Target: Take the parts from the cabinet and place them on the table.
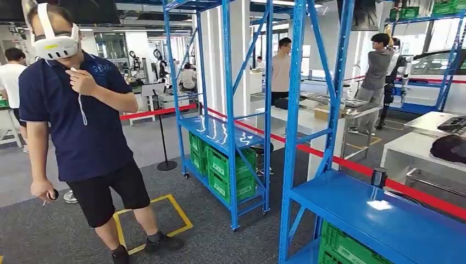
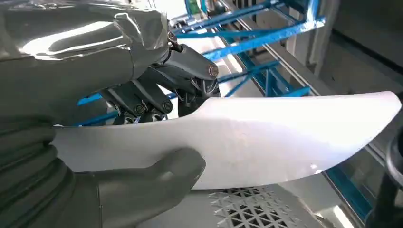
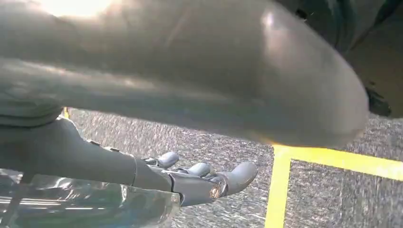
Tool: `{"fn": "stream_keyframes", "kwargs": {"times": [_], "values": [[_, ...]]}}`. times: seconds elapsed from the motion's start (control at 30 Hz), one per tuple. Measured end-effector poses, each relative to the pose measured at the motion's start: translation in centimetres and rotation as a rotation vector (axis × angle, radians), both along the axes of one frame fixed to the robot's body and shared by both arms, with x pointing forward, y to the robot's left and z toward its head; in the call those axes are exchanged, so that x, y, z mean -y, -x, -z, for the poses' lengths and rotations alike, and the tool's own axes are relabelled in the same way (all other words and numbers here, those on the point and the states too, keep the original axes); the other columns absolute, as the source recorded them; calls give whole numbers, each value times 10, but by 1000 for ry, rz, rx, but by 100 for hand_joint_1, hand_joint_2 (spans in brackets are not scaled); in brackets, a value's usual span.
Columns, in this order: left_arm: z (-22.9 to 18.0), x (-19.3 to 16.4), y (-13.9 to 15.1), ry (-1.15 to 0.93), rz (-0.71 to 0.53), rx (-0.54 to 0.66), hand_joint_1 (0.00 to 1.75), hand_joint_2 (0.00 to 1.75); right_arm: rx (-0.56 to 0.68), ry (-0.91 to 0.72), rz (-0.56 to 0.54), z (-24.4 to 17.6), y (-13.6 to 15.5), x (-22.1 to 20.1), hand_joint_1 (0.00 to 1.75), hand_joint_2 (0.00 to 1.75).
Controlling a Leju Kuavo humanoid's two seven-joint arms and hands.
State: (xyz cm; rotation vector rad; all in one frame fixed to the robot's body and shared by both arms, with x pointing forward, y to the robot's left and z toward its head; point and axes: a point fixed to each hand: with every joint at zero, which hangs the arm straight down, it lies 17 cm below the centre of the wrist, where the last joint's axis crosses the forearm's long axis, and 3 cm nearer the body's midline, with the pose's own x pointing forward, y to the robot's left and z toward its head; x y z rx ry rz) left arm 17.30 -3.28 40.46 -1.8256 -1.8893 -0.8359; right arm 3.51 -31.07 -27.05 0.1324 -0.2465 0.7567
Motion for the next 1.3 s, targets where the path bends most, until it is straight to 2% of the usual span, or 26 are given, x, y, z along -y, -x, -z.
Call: {"fn": "stream_keyframes", "kwargs": {"times": [0.33,0.67,0.83,1.3], "values": [[-2,0,-6,2,11,18,175,175,-3,-9,-9,0,2,-7,0,0],[4,4,-9,-20,11,17,175,175,-27,-1,-14,1,17,-3,0,0],[5,4,-9,-25,5,28,175,175,-1,0,-3,1,4,-2,0,0],[0,1,-9,-16,-5,45,175,175,4,-17,14,1,-1,-19,0,0]]}}
